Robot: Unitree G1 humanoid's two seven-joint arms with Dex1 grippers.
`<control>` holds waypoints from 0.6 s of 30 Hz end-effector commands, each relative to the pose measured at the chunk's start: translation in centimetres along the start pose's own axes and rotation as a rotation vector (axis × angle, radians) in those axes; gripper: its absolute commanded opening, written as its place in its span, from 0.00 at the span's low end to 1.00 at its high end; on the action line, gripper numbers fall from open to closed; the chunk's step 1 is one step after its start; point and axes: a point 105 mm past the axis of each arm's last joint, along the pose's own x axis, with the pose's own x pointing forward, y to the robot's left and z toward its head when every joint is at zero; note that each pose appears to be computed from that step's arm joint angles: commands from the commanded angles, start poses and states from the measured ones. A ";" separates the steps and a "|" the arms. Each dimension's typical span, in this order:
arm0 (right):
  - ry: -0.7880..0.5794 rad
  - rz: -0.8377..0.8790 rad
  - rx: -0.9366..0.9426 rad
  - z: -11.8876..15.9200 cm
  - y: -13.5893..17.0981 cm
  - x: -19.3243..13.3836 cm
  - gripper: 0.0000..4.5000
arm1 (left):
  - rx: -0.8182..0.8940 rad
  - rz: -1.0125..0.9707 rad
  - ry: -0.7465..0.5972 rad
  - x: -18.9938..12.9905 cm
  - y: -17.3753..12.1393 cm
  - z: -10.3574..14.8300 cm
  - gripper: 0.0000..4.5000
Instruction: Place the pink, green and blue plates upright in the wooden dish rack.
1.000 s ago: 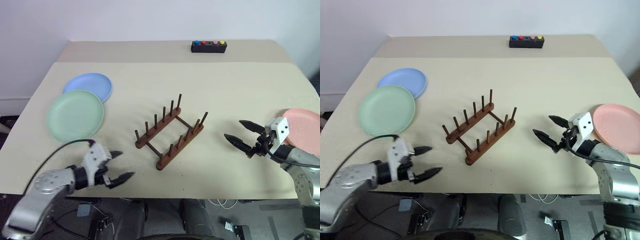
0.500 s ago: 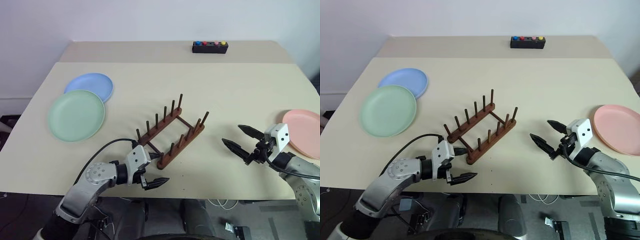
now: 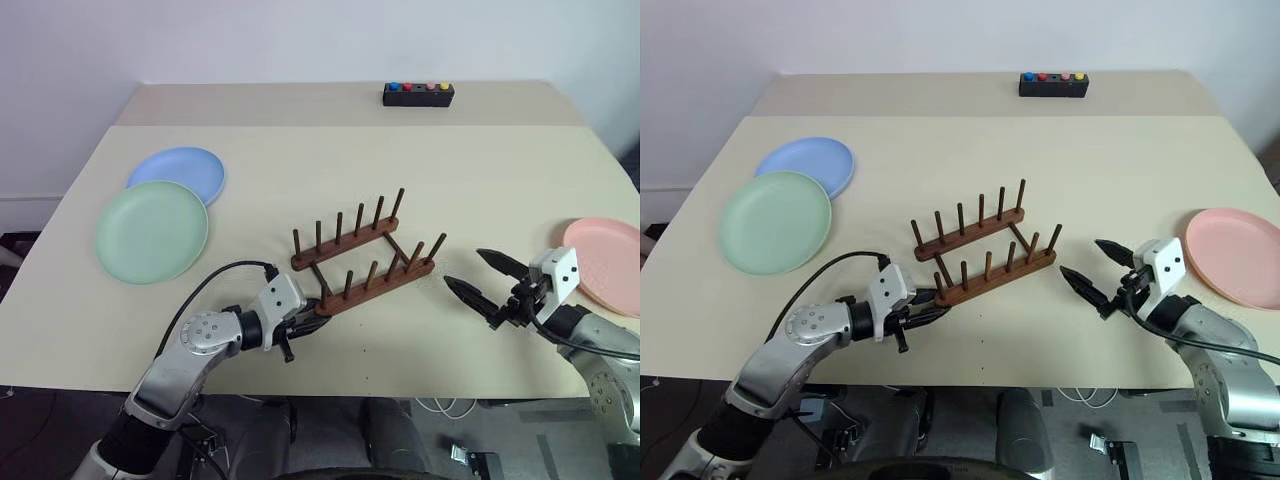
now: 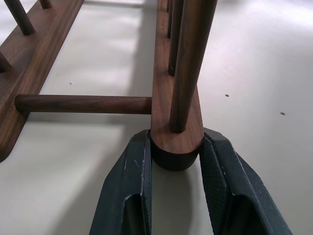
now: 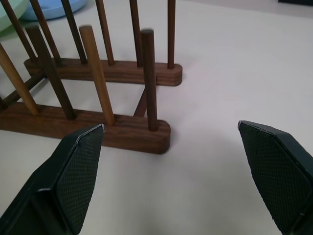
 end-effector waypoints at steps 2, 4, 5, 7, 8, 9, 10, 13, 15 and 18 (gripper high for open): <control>-0.035 -0.006 -0.014 0.6 -0.3 -0.2 1.00 | 0.049 0.017 -0.022 -0.4 2.0 1.0 0.18; -0.023 -0.009 -0.014 0.3 -0.5 -0.5 1.00 | 0.080 -0.005 -0.015 -0.2 2.6 1.0 0.18; -0.016 -0.010 -0.015 0.2 -0.5 -0.5 1.00 | 0.092 -0.015 -0.013 -0.1 2.9 0.9 0.18; -0.006 -0.015 -0.017 -0.2 -0.6 -0.8 1.00 | 0.119 -0.071 -0.030 0.5 3.2 1.3 0.18; -0.002 -0.019 -0.018 -0.3 -0.6 -0.9 1.00 | 0.134 -0.108 -0.040 0.9 3.2 1.5 0.18; -0.001 -0.022 -0.019 -0.3 -0.6 -1.0 1.00 | 0.147 -0.145 -0.048 1.3 3.2 1.6 0.18; -0.001 -0.025 -0.020 -0.4 -0.5 -1.0 1.00 | 0.158 -0.182 -0.055 1.7 3.1 1.7 0.18; -0.002 -0.038 -0.022 -0.6 -0.2 -1.3 1.00 | 0.208 -0.294 -0.073 3.4 3.2 2.0 0.18; -0.002 -0.046 -0.024 -0.7 -0.1 -1.5 1.00 | 0.231 -0.331 -0.083 4.1 3.4 2.1 0.18; -0.002 -0.064 -0.022 -0.8 0.0 -2.0 1.00 | 0.259 -0.364 -0.091 5.7 4.1 2.4 0.18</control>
